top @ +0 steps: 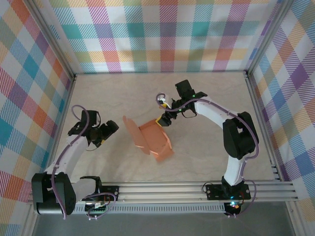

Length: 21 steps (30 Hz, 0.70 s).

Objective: Fold the paper box

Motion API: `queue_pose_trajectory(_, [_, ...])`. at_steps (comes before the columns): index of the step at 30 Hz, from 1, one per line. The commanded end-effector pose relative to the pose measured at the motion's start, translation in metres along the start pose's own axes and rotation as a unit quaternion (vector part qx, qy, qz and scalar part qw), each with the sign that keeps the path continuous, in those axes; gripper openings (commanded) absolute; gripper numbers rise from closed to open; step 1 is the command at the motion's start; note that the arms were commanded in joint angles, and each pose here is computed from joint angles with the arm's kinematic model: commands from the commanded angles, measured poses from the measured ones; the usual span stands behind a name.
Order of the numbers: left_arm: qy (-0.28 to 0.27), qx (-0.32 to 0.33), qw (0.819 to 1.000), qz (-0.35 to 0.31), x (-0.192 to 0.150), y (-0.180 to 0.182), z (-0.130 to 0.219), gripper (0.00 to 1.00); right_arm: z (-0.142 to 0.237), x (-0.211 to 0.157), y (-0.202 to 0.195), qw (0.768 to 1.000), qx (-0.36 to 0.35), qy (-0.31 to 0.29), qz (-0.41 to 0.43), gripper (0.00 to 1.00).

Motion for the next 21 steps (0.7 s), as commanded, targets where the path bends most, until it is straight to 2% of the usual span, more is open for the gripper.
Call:
queue_pose_trajectory(1, [0.007,-0.057,0.998,-0.009,0.003,-0.025,-0.016,0.88,0.001,-0.002,0.000,1.000,-0.011,0.005,0.017,0.98])
queue_pose_trajectory(11, [0.055,-0.078,0.992,-0.088,-0.001,-0.093,-0.060,0.87,0.015,-0.018,-0.005,0.997,-0.070,0.019,0.025,0.99])
queue_pose_trajectory(15, [0.078,-0.087,0.987,-0.109,0.001,-0.116,-0.081,0.88,0.017,-0.027,-0.006,0.996,-0.073,0.027,0.032,0.99])
queue_pose_trajectory(21, [0.102,-0.109,0.982,-0.118,0.008,-0.138,-0.102,0.88,0.017,-0.041,-0.016,0.995,-0.080,0.060,0.030,0.91])
Point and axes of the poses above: each hand's point on the last joint's axis, 136 mm out from that joint toward the fingers, its own z axis back along the fingers, its own y axis along the line the jaws close on, x = y × z, the point moved 7 cm from there along z, back along the fingers, and after that the axes turned 12 degrees about -z, right-handed, at the moved point
